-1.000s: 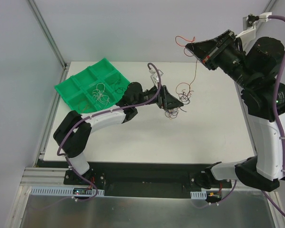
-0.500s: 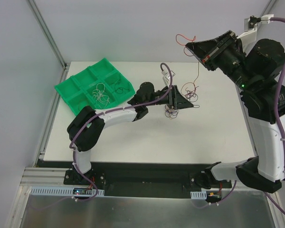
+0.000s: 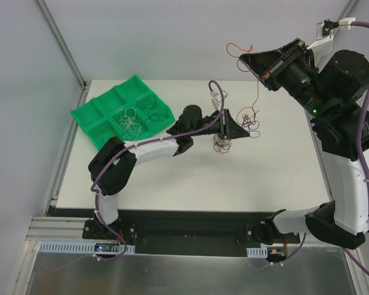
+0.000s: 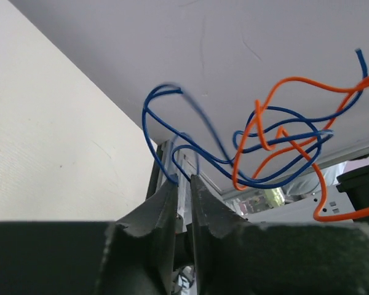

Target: Untangle the cables

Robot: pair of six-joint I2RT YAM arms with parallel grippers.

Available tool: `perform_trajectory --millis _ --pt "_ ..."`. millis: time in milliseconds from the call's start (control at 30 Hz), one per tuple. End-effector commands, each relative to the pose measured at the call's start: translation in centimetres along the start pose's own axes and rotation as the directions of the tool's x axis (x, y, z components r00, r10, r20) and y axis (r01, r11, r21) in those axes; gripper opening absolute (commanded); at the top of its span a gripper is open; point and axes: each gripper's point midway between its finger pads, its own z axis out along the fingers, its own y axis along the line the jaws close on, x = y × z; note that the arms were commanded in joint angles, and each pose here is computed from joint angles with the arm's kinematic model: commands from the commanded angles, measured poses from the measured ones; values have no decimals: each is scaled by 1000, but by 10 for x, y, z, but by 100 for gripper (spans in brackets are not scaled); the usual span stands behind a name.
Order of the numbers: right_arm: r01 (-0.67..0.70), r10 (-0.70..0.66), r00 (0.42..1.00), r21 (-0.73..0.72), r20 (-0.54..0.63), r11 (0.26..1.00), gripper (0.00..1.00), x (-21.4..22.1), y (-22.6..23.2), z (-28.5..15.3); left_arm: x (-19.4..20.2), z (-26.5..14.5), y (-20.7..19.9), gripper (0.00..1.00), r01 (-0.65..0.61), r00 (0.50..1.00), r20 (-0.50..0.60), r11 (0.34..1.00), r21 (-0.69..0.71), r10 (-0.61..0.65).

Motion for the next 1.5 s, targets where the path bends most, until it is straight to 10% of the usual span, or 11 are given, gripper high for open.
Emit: perform_trajectory --millis 0,233,633,833,1100,1233,1467 --pt "0 4 998 -66 55 998 0 -15 22 -6 -8 2 4 4 -4 1000 7 999 -44 5" --pt "49 -43 995 -64 92 997 0 -25 28 -16 25 -31 80 0 72 990 -93 948 -311 -105" --pt "121 -100 973 -92 206 988 0 -56 50 -38 87 -116 192 0 -139 944 -314 746 -651 -98" --pt "112 -96 978 -75 185 991 0 -49 42 -34 48 -91 121 1 -205 961 -257 884 -420 101" --pt "92 -81 979 -49 189 995 0 -48 34 -31 -9 -71 3 71 -339 941 -31 933 -119 337" --pt "82 -71 973 -44 218 996 0 -53 32 -32 -23 -57 -28 90 -414 909 39 909 -43 415" --pt "74 -58 975 -67 215 995 0 -53 38 -29 -36 -39 -41 90 -569 815 110 822 -35 569"
